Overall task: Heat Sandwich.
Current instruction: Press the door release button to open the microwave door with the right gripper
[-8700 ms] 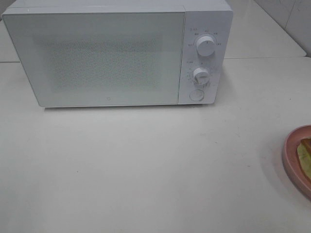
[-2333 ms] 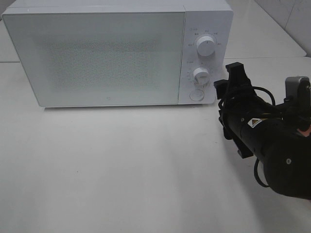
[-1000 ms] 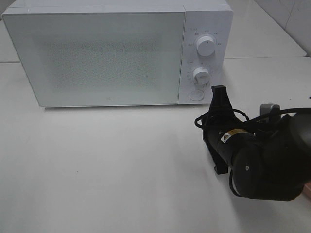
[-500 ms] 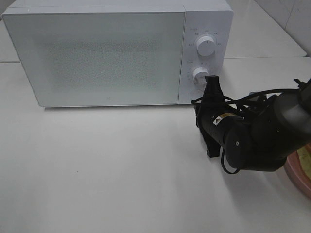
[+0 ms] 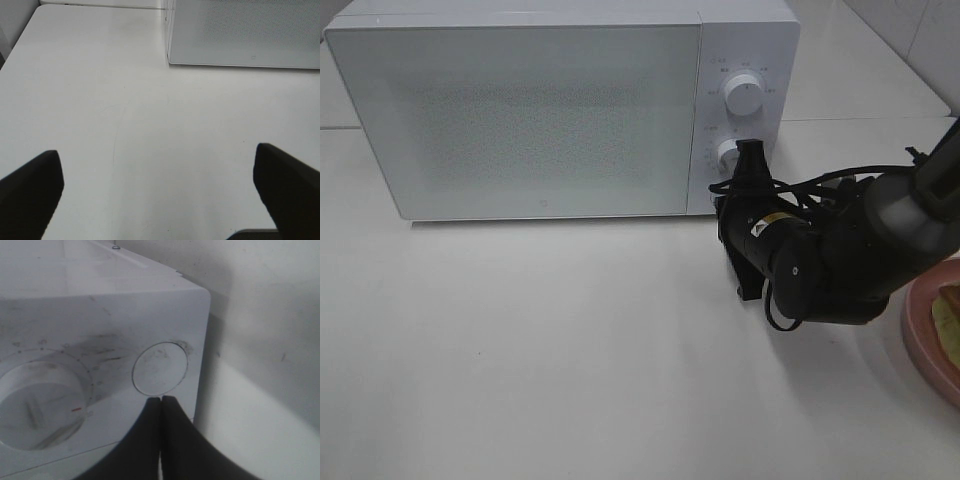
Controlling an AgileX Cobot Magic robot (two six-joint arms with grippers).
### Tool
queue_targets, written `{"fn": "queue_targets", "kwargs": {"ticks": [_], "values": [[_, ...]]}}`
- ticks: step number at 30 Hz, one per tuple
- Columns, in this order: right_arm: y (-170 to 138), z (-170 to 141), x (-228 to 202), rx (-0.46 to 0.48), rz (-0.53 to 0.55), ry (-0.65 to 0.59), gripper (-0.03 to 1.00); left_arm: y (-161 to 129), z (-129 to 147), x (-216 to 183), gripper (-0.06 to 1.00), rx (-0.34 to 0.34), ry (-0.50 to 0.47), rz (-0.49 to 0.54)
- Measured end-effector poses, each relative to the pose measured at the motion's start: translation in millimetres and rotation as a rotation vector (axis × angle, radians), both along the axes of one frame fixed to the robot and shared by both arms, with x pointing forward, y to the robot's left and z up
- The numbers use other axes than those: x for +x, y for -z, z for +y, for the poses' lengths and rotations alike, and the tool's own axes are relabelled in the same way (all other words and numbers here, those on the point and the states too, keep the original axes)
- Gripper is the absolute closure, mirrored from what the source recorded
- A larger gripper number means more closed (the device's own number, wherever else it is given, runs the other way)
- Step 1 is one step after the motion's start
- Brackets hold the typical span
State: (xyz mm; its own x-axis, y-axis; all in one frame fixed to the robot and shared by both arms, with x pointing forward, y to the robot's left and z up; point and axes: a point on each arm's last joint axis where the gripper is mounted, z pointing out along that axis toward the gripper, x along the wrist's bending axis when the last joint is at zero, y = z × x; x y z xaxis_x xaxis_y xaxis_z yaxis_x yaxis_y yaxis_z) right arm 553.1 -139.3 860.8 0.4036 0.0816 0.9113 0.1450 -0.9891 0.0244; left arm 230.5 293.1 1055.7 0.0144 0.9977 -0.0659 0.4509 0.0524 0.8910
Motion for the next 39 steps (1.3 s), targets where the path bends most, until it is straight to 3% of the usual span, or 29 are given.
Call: {"fn": "queue_targets", "kwargs": {"ticks": [39], "values": [[9,-1,23,-0.004,-0.025,0.053,0.96,0,0,0,-0.03,0.0,0.0,0.0]]}}
